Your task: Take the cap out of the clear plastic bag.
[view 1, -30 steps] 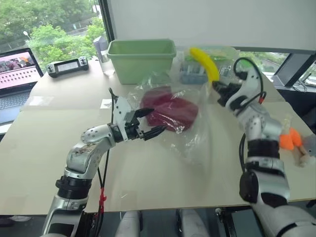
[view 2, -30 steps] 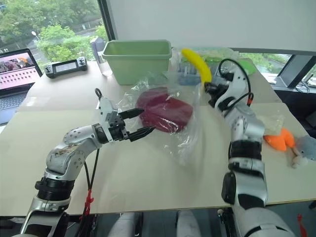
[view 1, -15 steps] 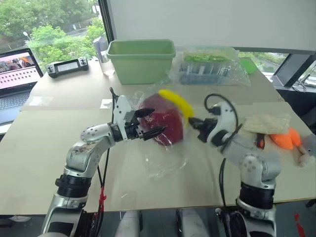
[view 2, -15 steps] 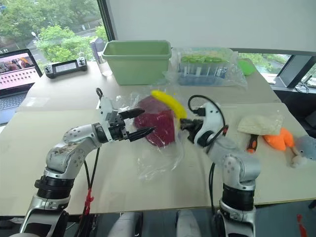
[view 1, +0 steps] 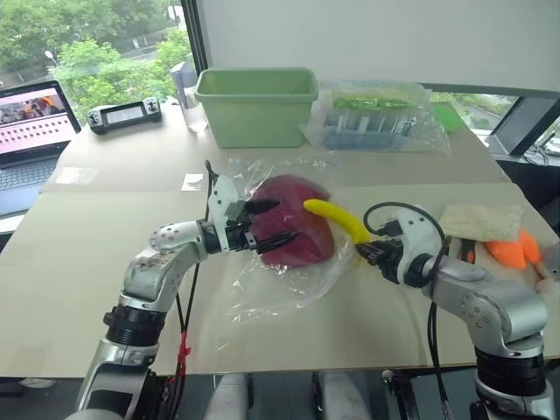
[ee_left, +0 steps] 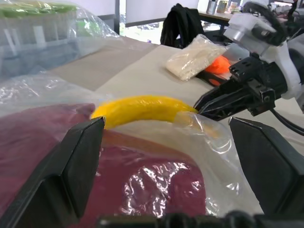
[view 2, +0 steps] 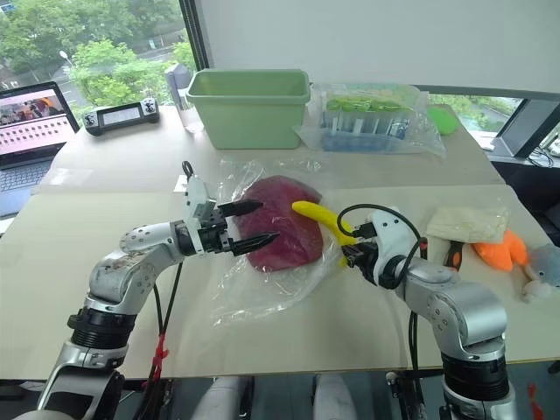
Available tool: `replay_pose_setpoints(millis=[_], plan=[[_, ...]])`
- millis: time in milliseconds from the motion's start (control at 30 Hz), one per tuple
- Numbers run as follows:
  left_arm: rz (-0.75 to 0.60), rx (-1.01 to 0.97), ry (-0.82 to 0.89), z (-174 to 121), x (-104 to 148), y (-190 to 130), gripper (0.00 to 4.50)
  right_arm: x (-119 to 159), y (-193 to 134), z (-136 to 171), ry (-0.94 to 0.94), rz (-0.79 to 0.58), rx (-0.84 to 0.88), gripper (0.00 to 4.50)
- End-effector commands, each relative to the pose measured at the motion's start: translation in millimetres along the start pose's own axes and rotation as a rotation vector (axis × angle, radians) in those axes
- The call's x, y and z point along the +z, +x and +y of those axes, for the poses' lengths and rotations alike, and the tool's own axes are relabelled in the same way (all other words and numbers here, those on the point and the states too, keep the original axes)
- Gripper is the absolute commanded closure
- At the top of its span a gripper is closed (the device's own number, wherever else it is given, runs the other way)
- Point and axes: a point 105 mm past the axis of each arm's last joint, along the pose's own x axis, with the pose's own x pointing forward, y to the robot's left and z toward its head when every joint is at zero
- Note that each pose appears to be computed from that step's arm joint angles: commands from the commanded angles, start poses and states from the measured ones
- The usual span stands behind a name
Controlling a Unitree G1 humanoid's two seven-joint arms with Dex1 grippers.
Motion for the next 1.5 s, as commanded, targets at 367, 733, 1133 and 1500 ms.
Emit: replay_pose_setpoints(millis=[367,733,1133,1500], plan=[[-0.028,-0.056,0.055,-3,10,10,0.0,36,-52,-55,-0.399,0.081,-0.133,0.44],[-0.022,-0.041,0.065,-4,10,5,0.0,12,-51,-56,-0.445,0.228,0.03,0.44],[-0.019,-0.036,0.06,-4,8,6,0.0,41,-42,-75,-0.509,0.12,-0.091,0.44],[-0.024,-0.034,0.059,-7,9,8,0.0,91,11,-81,-0.601,-0.052,-0.12,0.44]])
